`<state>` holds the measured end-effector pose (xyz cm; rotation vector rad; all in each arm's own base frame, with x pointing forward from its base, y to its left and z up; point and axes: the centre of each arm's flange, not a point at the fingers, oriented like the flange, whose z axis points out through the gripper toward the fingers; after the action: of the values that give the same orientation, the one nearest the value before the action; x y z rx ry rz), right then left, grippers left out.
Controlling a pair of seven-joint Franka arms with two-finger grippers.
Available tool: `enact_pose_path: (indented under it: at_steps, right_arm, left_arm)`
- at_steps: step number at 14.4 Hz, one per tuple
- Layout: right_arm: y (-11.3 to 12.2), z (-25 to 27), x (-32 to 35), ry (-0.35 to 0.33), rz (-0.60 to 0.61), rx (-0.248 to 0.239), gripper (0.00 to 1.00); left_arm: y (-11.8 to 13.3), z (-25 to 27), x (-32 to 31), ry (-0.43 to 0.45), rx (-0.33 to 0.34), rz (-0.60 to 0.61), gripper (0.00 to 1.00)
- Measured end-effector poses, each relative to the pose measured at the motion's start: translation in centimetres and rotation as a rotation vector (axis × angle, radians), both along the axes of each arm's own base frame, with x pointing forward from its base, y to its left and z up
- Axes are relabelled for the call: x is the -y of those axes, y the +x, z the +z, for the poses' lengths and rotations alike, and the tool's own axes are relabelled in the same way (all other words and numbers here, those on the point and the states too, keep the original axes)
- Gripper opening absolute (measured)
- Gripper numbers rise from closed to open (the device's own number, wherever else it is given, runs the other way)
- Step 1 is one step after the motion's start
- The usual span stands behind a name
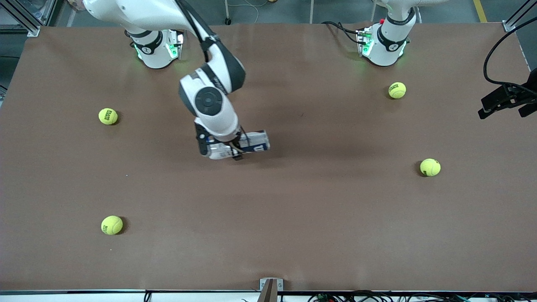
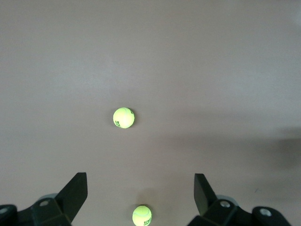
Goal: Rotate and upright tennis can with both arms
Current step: 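Carry the can with the right gripper toward the table's middle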
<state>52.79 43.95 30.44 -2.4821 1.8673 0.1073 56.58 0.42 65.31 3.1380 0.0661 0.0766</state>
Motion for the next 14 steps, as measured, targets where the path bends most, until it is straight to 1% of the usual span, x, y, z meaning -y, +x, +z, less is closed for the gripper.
enact_pose_path:
  at_steps: [2, 3, 5, 7, 10, 12, 14]
  right_arm:
    - [-0.7, -1.3, -4.4, 0.002, 0.020, 0.021, 0.67]
    - [-1.1, -1.7, -6.2, -0.008, 0.011, 0.040, 0.67]
    - [-1.4, -2.6, -9.5, -0.030, -0.026, 0.097, 0.67]
    - [-1.7, -4.0, -12.5, -0.032, -0.054, 0.135, 0.67]
    - [-2.5, -7.1, -15.7, -0.064, -0.092, 0.198, 0.67]
    - [-3.4, -9.0, -17.1, -0.080, -0.121, 0.223, 0.67]
    - [-4.0, -9.9, -18.0, -0.083, -0.132, 0.235, 0.67]
  left_arm:
    - [0.0, 0.0, 0.0, 0.000, 0.000, 0.000, 1.00]
    - [0.0, 0.0, 0.0, 0.000, 0.000, 0.000, 1.00]
    - [0.0, 0.0, 0.0, 0.000, 0.000, 0.000, 1.00]
    - [0.0, 0.0, 0.0, 0.000, 0.000, 0.000, 1.00]
    - [0.0, 0.0, 0.0, 0.000, 0.000, 0.000, 1.00]
    - [0.0, 0.0, 0.0, 0.000, 0.000, 0.000, 1.00]
    - [0.0, 0.0, 0.0, 0.000, -0.001, -0.001, 1.00]
